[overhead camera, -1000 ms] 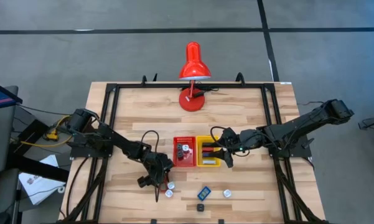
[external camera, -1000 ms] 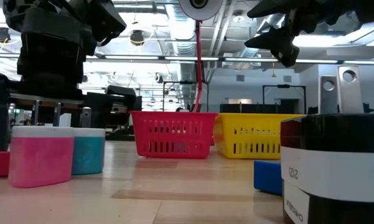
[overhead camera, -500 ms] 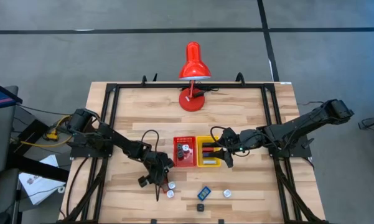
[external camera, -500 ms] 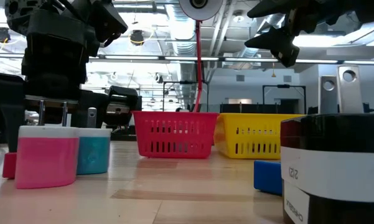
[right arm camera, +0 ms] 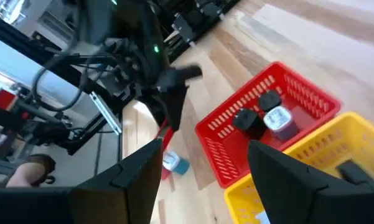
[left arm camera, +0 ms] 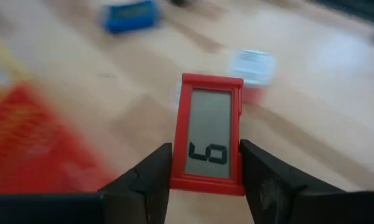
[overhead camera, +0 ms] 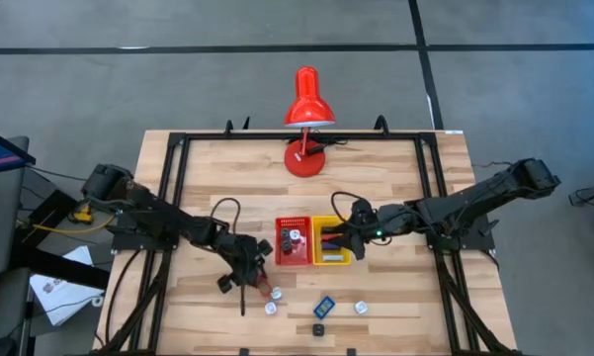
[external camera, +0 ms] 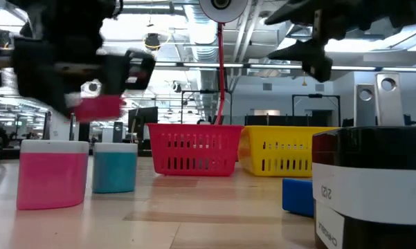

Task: Pick & Place Office items
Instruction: Put the red digital timer into the yellow bin

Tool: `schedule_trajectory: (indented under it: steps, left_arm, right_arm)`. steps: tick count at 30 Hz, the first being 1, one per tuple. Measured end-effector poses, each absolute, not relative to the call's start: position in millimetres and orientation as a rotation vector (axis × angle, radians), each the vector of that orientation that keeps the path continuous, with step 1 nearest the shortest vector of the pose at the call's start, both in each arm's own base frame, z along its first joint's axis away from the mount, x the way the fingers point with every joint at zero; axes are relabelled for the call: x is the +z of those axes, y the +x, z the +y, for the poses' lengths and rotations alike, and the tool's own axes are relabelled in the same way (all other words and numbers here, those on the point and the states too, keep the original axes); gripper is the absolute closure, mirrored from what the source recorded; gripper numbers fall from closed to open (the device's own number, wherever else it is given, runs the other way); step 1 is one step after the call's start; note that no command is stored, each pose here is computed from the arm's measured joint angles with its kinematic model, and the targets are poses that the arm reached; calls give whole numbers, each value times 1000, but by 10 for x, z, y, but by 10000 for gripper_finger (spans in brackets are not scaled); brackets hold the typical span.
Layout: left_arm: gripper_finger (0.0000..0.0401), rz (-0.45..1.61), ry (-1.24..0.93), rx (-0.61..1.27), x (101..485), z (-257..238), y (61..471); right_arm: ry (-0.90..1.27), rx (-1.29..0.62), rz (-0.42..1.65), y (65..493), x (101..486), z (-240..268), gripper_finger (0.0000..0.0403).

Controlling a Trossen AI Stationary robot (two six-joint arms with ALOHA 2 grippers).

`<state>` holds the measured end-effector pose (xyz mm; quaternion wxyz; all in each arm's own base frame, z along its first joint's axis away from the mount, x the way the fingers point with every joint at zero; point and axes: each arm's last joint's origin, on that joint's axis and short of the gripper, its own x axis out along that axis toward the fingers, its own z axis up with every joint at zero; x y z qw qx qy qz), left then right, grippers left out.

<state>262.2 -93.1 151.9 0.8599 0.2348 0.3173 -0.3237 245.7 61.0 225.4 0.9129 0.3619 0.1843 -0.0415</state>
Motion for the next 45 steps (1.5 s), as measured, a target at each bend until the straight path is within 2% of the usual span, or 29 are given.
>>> schedule_trajectory:
  steps: [5, 22, 29, 35, 40, 45]
  left_arm:
    - [235, 589, 564, -560, 1683, -869, 2642]
    - [245, 554, 577, -506, 1752, -855, 2653]
    - [235, 545, 578, -497, 1764, -855, 2658]
    - [246, 526, 589, -455, 1814, -843, 2657]
    - [238, 478, 588, -437, 1929, -833, 2627]
    - [243, 472, 587, -433, 1967, -824, 2605]
  right_arm:
    - [815, -107, 381, 2702, 2154, 569, 175]
    - [947, 56, 659, 3785, 1932, 654, 175]
    - [949, 88, 733, 3986, 1857, 765, 175]
    - [960, 119, 745, 4056, 1842, 835, 176]
    - [957, 122, 750, 4052, 1838, 858, 199]
    - [952, 153, 713, 4073, 1875, 863, 256]
